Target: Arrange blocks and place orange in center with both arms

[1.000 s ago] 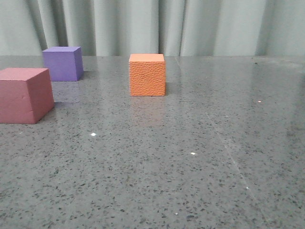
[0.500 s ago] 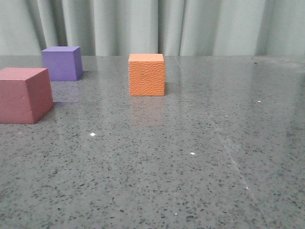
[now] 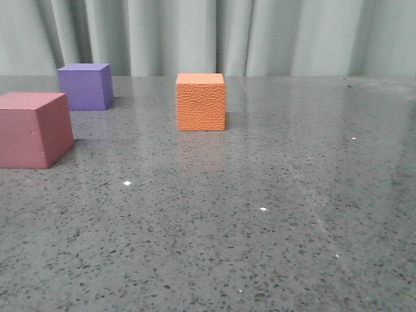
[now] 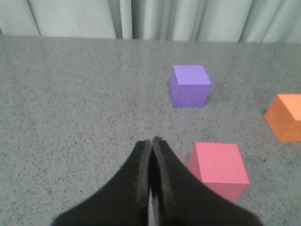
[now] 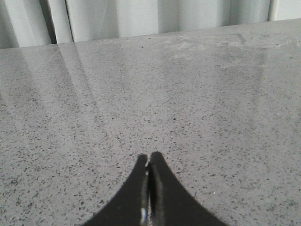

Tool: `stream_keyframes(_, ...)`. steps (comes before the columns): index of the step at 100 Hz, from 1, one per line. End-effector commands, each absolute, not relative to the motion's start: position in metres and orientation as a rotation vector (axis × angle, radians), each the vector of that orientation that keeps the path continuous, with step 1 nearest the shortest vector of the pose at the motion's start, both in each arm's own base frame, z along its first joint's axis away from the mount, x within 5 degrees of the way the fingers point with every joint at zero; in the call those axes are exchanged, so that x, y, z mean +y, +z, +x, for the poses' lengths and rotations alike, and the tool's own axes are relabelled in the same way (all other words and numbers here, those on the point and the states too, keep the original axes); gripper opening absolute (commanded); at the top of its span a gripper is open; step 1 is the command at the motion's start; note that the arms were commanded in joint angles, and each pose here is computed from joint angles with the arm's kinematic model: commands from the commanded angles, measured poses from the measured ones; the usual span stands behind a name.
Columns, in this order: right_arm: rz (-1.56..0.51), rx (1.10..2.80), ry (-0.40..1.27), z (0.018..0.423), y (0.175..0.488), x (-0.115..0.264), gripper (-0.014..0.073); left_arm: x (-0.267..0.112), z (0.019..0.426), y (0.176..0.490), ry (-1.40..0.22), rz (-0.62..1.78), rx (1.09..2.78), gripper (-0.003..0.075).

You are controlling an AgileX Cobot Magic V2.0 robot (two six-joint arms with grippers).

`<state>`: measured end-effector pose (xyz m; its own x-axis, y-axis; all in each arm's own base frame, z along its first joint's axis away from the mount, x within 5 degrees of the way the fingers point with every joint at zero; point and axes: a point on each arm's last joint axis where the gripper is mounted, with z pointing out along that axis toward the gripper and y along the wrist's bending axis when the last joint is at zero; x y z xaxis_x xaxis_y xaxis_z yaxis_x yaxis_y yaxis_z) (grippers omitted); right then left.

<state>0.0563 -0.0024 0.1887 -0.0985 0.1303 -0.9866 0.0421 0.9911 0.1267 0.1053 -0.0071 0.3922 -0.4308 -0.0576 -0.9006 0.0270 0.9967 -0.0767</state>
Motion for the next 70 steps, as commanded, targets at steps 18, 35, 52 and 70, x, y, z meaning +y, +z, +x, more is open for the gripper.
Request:
stream_keyframes(18,0.11,1.548,0.073,0.054,0.202,-0.002,-0.0068,-0.011,0.154,0.406,-0.099,-0.026,2.085,-0.0019)
stream_keyframes(35,0.11,1.548,0.073,0.054,0.202,-0.002,-0.0068,-0.013,0.171,0.396,-0.106,-0.03,2.147,-0.0019)
stream_keyframes(52,0.11,1.548,0.073,0.054,0.202,-0.002,-0.0068,-0.013,0.175,0.394,-0.105,-0.03,2.158,-0.0019)
stream_keyframes(70,0.11,1.548,0.073,0.054,0.202,-0.002,-0.0068,-0.014,0.177,0.397,-0.108,-0.03,2.12,0.0023)
